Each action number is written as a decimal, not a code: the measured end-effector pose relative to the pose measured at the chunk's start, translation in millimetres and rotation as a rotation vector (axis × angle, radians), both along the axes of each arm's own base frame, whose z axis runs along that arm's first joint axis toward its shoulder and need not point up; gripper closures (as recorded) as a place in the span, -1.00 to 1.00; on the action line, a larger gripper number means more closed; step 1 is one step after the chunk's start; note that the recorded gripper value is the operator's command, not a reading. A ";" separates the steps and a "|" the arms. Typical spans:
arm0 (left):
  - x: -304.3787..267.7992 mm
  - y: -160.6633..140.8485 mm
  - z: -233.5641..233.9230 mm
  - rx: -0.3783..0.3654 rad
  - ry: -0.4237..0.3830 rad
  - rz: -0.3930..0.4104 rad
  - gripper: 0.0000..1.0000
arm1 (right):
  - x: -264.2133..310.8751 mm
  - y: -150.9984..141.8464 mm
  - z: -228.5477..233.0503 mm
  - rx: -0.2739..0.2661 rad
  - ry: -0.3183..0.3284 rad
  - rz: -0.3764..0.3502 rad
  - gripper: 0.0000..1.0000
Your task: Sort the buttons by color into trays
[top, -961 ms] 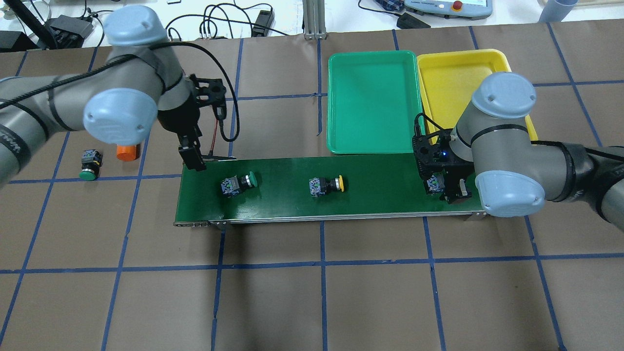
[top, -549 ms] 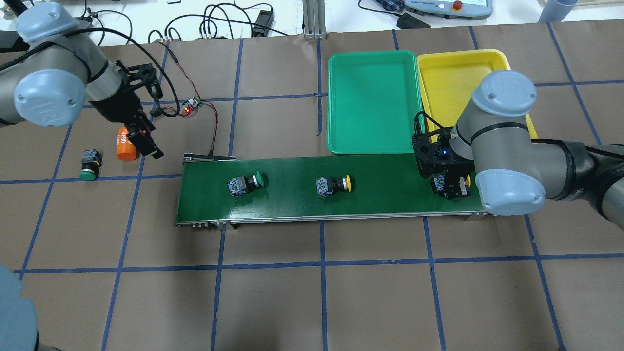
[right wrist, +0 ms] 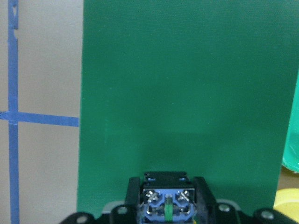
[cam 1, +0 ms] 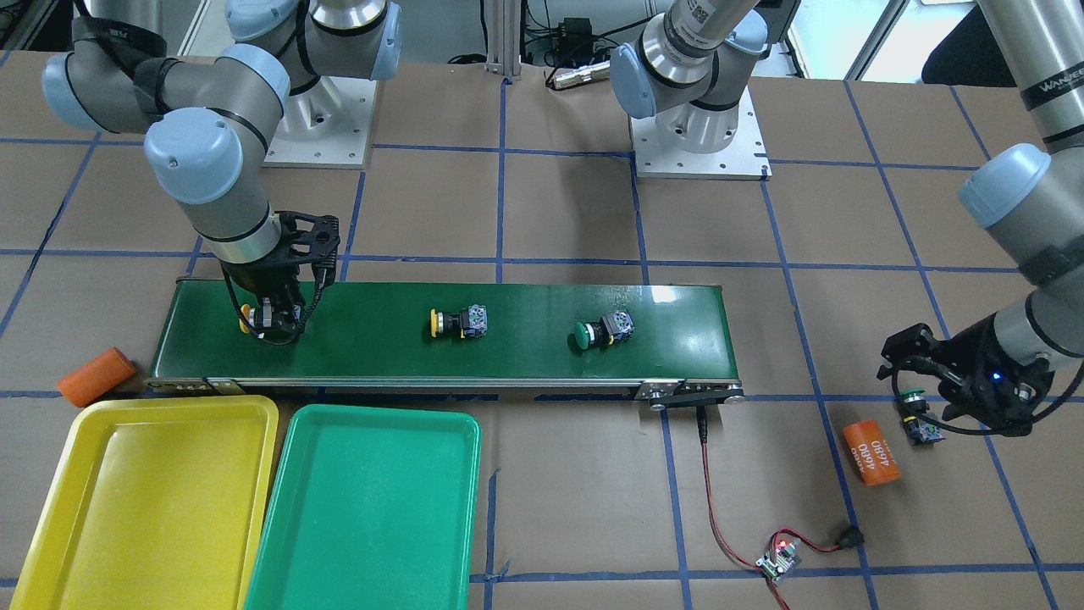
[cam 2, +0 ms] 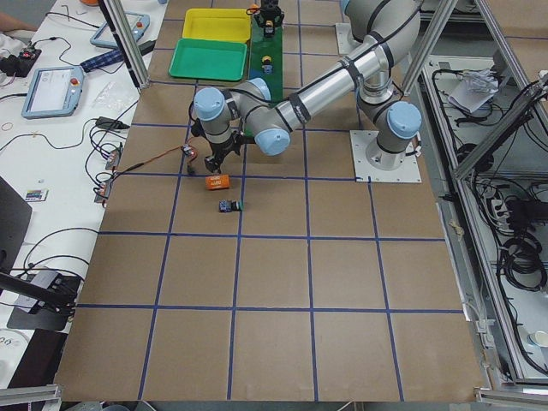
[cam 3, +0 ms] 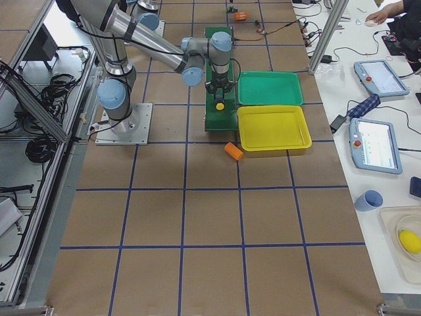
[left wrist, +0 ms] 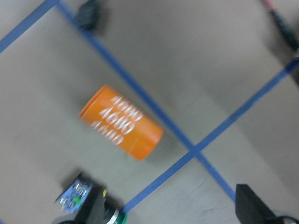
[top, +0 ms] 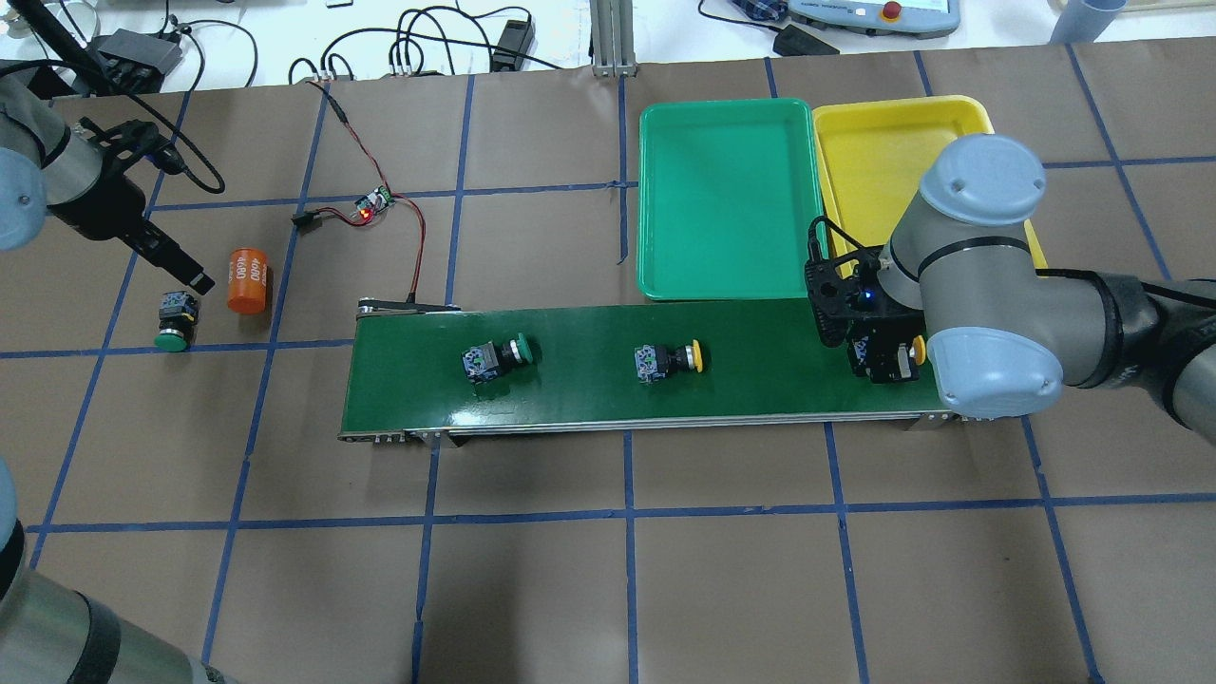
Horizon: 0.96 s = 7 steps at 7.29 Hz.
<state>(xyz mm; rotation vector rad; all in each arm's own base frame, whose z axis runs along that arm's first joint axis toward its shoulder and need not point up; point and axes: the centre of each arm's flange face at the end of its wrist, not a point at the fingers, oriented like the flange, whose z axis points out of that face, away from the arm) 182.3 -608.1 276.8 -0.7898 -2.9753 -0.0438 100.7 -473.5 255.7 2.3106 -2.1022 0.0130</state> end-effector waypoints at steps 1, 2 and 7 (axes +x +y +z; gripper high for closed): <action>15.7 -6.0 -13.3 -0.005 -0.029 0.168 -1.00 | -0.5 -10.7 12.8 -0.030 0.000 0.001 1.00; 13.4 -15.8 -21.8 -0.015 -0.046 0.305 -1.00 | -2.0 -34.3 32.8 -0.075 0.002 0.002 1.00; -17.4 -56.6 -92.3 0.010 -0.048 0.597 0.88 | -45.8 -162.3 7.9 -0.108 0.024 0.014 -0.99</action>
